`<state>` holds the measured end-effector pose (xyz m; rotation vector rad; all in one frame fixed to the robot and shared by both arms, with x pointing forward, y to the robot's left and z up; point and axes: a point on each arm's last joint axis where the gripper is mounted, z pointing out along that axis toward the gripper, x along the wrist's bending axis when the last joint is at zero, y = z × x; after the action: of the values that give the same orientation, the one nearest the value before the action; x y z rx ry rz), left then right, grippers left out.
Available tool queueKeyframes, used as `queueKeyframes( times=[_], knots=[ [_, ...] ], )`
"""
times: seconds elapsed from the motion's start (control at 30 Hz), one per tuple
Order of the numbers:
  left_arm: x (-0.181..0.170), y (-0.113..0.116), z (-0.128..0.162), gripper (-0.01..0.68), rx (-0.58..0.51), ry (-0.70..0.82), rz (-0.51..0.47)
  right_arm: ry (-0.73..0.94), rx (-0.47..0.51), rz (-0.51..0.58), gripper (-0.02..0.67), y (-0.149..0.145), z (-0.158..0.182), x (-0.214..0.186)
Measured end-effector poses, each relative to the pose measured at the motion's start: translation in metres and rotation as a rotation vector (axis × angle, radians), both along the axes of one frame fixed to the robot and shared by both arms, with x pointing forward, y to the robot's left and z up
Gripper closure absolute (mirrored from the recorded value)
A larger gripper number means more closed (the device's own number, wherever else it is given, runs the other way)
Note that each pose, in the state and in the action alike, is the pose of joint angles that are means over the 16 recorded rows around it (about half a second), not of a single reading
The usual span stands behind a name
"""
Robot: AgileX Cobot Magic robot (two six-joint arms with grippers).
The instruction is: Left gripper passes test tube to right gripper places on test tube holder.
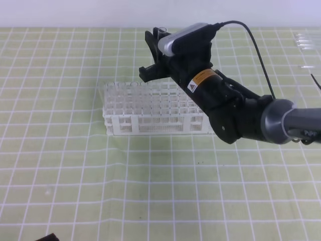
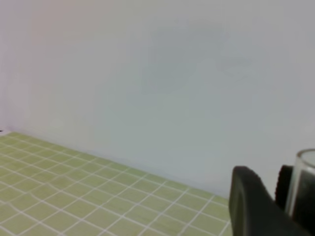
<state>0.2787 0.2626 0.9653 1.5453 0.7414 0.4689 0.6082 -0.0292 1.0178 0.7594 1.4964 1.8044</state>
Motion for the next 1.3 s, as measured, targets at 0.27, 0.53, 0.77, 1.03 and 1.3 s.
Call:
queueKeyframes(
  times=[0.27,0.53,0.77,1.03,1.3],
  knots=[
    [0.0,0.0,0.0,0.675,0.005,0.006,0.001,0.019,-0.015,0.01,0.564,0.004,-0.005,0.004],
    [0.0,0.0,0.0,0.675,0.008,0.01,0.001,0.049,-0.026,0.024,0.564,0.008,-0.016,0.004],
    [0.0,0.0,-0.001,0.675,0.008,0.008,0.001,0.08,-0.035,0.034,0.564,0.009,-0.021,0.004],
    [0.0,0.0,0.0,0.675,0.009,0.01,0.002,0.112,-0.047,0.04,0.564,0.009,-0.024,0.004],
    [0.0,0.0,0.001,0.675,0.009,0.01,0.002,0.128,-0.046,0.042,0.564,0.009,-0.027,0.003]
  ],
)
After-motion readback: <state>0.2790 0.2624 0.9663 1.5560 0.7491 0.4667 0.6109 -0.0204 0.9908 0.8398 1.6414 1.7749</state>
